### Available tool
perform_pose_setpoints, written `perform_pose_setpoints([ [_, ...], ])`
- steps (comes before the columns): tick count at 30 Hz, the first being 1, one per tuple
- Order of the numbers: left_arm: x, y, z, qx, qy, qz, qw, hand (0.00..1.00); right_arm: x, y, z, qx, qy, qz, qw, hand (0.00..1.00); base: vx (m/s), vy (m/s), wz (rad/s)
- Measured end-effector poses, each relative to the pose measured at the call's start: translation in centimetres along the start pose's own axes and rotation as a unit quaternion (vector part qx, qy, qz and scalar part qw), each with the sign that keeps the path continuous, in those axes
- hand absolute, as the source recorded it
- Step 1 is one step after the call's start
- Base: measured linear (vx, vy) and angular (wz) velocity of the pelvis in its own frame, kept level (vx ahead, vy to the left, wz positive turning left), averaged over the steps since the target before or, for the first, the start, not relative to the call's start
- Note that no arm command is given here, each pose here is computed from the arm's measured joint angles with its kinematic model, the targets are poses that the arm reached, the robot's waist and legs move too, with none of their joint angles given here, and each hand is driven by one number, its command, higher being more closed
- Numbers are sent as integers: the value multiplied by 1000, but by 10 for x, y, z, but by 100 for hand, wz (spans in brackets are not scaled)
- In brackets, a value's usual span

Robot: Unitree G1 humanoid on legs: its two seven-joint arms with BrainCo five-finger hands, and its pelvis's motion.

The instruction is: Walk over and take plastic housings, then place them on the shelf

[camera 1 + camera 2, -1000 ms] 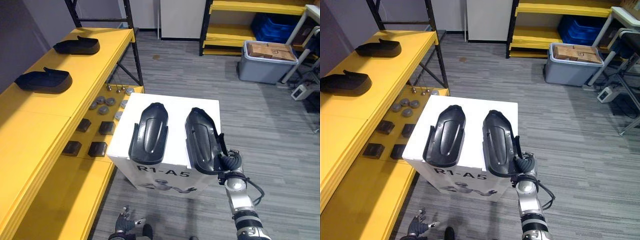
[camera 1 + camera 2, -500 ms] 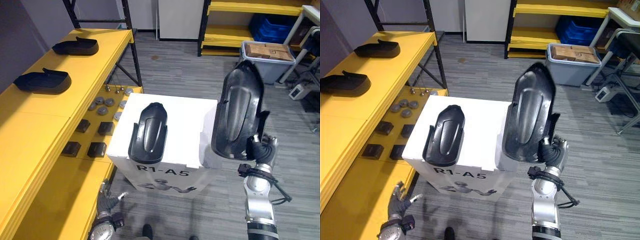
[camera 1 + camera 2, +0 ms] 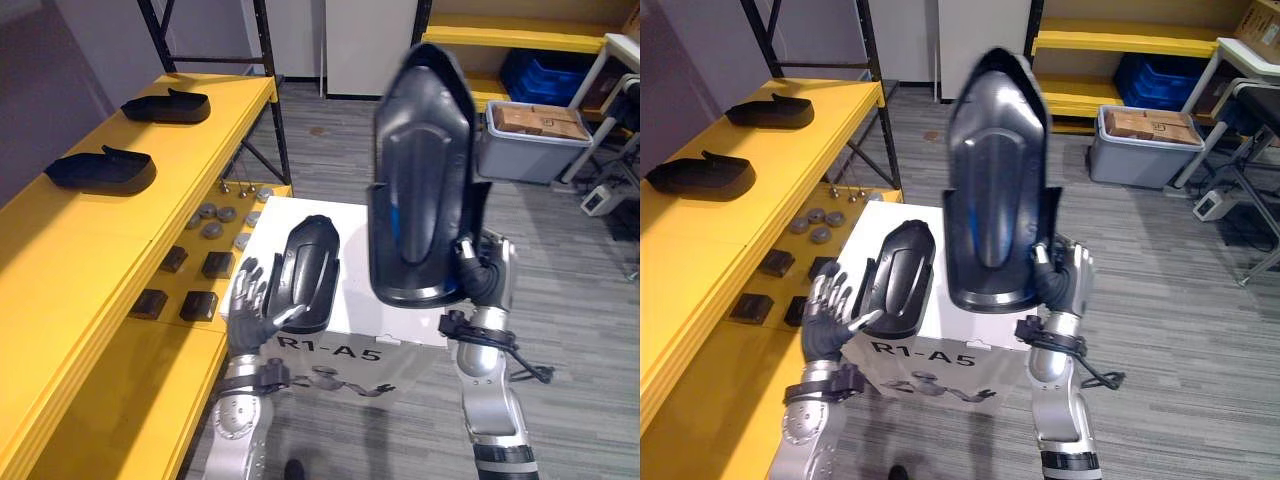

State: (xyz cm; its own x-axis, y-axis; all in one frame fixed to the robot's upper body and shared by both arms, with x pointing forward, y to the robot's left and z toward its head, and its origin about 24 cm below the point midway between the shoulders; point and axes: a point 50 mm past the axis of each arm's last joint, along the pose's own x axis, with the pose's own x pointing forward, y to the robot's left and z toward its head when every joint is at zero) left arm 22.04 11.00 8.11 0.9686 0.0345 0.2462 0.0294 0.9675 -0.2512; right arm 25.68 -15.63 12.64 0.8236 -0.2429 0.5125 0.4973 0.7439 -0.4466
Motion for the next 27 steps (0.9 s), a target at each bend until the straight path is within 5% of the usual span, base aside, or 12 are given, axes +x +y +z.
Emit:
perform_pose_setpoints([
  [10,19,-41,7,-46,-14,-97,994,0,-6,30,27,-7,-68,79,995,100,-18,10,-7],
  [15,23,-39,1,-49,2,-96,994,0,-10,37,19,-25,-62,102,993,100,-34,12,-4],
  [16,23,-37,-1,-51,8,-94,994,100,-11,39,18,-29,-64,110,991,100,-24,11,-9],
  [23,23,-25,-11,-38,36,-72,996,100,-22,45,13,-53,-79,155,983,100,-14,13,-4],
  [24,23,-24,-12,-35,38,-70,996,100,-24,46,12,-55,-79,159,983,0,0,0,0],
  [27,24,-21,-15,-27,46,-59,997,100,-36,50,9,-52,-80,190,977,0,0,0,0],
])
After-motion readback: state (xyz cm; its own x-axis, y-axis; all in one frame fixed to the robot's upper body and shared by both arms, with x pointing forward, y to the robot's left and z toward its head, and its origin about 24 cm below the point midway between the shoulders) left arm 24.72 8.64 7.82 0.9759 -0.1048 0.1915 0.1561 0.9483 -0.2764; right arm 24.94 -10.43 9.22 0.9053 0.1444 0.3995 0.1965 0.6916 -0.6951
